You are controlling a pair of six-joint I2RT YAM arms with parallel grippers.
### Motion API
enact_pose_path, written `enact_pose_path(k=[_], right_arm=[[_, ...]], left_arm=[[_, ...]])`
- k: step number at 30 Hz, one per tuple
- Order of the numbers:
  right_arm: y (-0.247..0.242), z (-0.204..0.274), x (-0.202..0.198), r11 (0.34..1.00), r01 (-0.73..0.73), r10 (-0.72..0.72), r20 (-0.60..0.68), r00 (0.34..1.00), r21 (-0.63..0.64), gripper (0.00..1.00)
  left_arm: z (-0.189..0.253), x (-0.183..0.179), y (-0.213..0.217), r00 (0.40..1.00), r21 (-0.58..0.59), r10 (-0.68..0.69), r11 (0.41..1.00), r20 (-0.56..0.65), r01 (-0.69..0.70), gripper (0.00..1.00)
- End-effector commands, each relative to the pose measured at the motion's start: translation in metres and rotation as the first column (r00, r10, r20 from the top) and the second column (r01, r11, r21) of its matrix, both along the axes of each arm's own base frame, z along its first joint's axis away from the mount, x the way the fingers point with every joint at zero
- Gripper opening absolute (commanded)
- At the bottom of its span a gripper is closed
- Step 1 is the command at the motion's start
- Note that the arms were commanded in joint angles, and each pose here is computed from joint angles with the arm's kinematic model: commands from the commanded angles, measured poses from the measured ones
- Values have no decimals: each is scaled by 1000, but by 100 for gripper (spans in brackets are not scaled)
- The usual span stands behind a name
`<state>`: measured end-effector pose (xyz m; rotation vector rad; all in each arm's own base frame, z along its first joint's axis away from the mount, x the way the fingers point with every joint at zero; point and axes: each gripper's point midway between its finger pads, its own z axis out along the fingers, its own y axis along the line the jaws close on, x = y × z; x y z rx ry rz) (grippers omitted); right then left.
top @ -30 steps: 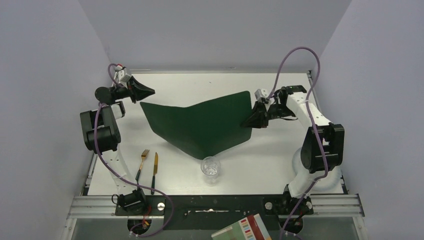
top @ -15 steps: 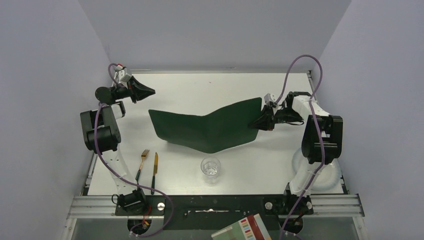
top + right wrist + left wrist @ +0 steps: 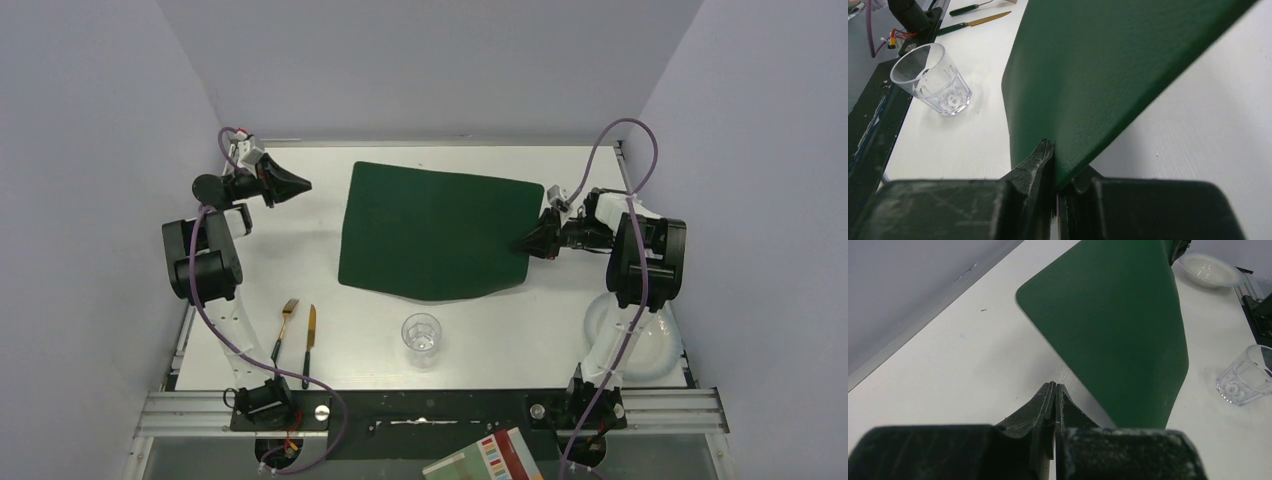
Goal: Set the dinner table for one person
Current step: Flatten out the napkin at the center of the board.
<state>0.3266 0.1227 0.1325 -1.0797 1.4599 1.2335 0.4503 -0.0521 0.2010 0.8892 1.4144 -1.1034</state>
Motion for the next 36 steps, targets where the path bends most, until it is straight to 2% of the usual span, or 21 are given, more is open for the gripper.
enact_pose_path(k=[1,9,10,12,16,17,19,27,31,34,36], right_arm=[[-2,5,28,993,67,-70,26,997,99,0],[13,-14,49,996,8,-4,-48,999,85,0],[17,-16,49,997,-5,9,-60,998,81,2],[20,-20,52,995,-3,13,-102,995,95,13],[21,-28,56,997,-19,28,-115,993,77,23],[21,-29,56,997,-26,33,-107,994,68,31],[20,-28,60,998,-28,35,-98,995,63,98],[8,-5,70,999,-19,19,-23,1000,28,98],[5,17,73,1000,-26,27,24,999,-17,98],[4,44,81,1000,-12,12,29,1000,-3,98],[6,68,87,1000,-3,3,2,1000,18,98]], left_arm=[[8,-8,-6,968,121,-66,992,243,37,0],[9,-11,-22,973,95,-82,993,214,63,0],[11,-12,-26,974,85,-82,994,210,66,0],[18,-14,-35,977,59,-80,996,198,70,0],[26,-23,-59,975,38,-117,993,189,112,0],[26,-26,-65,973,38,-131,991,189,126,0],[27,-31,-77,971,31,-150,989,188,147,0],[51,-28,-107,987,-120,-121,984,110,134,0],[75,-5,-106,997,-191,-73,979,10,73,0],[102,11,-104,998,-209,-39,978,-54,27,0],[125,32,-100,994,-198,39,979,-99,-58,0]])
